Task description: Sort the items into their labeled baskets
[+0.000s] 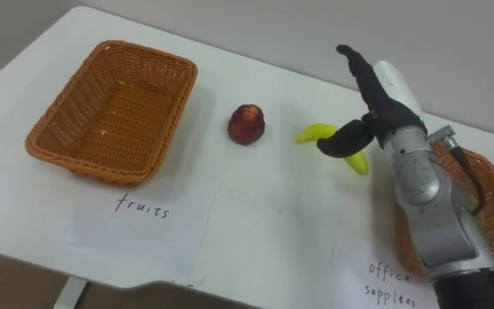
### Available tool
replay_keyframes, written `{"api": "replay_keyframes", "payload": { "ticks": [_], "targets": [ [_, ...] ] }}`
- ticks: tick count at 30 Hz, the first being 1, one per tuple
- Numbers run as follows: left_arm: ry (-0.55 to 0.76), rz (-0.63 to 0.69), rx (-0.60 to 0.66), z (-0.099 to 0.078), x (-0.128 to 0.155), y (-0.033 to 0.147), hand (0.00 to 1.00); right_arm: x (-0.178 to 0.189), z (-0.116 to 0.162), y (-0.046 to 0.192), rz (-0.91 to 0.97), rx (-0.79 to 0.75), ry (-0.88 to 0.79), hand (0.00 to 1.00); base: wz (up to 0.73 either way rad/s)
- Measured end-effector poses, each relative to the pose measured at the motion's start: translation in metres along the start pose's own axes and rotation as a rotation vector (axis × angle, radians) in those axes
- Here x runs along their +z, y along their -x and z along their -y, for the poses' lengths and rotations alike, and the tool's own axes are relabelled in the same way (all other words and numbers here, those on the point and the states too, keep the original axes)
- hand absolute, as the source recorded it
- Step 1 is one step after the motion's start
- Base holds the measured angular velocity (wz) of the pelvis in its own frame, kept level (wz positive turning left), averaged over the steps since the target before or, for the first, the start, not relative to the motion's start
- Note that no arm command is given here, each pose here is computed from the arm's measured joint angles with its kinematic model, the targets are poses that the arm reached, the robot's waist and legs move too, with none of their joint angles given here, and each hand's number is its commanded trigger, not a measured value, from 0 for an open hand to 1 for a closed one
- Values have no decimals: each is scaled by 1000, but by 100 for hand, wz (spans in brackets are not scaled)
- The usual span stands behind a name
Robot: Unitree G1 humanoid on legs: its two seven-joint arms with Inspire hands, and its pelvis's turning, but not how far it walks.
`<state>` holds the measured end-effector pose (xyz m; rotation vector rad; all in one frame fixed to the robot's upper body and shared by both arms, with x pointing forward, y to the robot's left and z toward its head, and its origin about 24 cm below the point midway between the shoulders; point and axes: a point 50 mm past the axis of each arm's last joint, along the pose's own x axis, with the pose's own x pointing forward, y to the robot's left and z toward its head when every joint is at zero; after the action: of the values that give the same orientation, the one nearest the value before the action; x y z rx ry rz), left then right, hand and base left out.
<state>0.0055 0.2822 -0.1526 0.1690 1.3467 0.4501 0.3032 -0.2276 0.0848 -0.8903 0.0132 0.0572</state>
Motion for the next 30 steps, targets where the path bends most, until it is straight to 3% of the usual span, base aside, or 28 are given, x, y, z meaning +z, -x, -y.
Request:
{"api": "replay_keyframes", "payload": {
  "ticks": [21,30],
  "targets": [
    [-50,-4,-28,4,8,-2,0,-15,-11,-11,-86,77,187,0,2],
    [-63,37,-28,4,27,-5,0,-20,-15,-16,-125,104,235,0,1]
  ]
}}
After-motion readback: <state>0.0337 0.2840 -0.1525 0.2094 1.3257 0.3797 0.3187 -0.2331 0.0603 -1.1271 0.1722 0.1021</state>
